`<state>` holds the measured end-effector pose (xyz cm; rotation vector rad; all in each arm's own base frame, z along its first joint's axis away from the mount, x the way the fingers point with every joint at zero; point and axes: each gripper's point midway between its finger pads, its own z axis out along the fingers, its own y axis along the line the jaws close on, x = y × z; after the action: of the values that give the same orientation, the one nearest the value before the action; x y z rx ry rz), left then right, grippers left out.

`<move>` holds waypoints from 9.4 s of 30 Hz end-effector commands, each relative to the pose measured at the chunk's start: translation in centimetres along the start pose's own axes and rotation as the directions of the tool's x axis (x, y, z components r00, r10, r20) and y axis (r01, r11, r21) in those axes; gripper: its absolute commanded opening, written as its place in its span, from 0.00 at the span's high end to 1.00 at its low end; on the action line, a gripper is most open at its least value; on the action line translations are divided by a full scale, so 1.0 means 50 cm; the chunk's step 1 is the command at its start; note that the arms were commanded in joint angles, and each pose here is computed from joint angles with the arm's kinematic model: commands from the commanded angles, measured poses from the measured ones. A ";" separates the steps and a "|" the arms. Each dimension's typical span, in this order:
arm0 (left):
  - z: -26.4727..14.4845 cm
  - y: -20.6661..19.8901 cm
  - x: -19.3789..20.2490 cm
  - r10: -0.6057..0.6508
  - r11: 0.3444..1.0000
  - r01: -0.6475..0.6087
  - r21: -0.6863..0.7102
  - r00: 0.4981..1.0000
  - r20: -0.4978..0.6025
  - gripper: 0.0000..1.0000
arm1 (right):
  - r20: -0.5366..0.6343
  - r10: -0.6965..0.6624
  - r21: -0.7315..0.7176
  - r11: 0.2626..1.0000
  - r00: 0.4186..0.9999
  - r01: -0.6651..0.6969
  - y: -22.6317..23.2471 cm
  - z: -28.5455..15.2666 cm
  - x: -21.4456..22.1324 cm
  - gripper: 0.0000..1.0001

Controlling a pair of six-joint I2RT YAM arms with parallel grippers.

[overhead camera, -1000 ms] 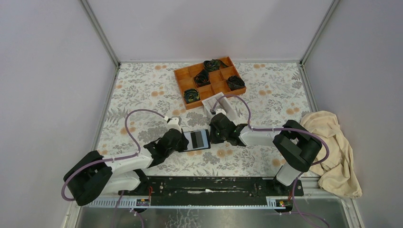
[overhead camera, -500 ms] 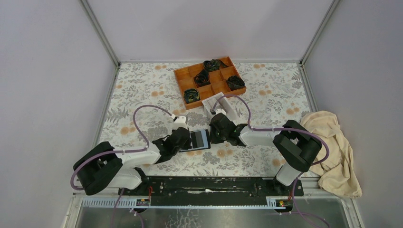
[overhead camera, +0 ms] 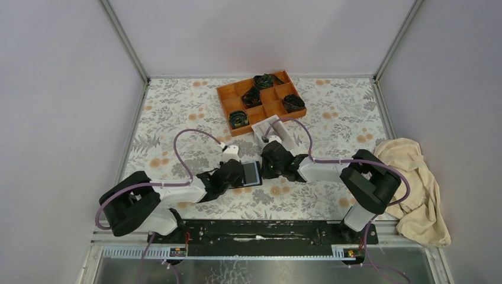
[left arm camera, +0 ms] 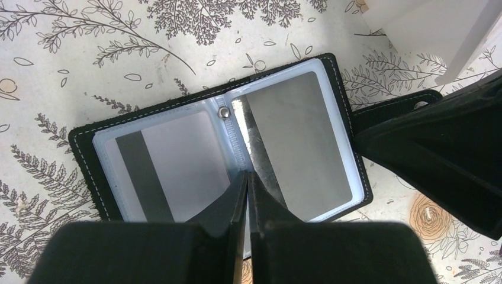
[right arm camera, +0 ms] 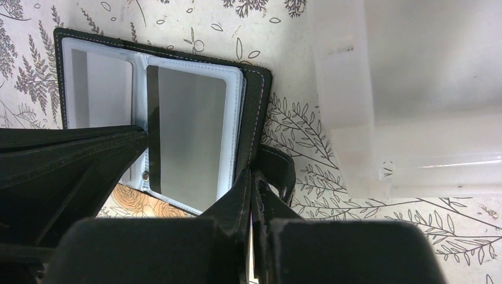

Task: Put the credit cards into the card holder
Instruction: Insert the credit card into the card holder, then close the card holder at the center of the board.

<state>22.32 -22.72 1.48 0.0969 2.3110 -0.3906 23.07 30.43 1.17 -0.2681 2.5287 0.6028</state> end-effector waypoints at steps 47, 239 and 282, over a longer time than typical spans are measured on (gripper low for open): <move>-0.119 0.084 -0.066 -0.443 0.891 0.454 0.035 0.846 0.297 0.26 | 0.069 -0.058 0.002 0.998 0.996 0.058 0.019 -0.078 -0.003 0.51; -0.067 -0.177 -0.057 -0.652 0.591 0.507 0.628 0.758 0.001 0.32 | 0.158 -0.020 -0.146 0.988 0.987 0.044 0.086 -0.026 -0.144 1.00; -0.059 -0.062 -0.054 -0.517 0.819 0.412 0.399 0.831 0.204 0.52 | 0.043 -0.021 -0.033 0.999 0.999 0.023 0.021 0.029 -0.080 1.00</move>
<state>20.45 -25.59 7.50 -0.3832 1.8752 -1.1545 26.08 32.87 2.77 -0.2989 2.4649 0.6872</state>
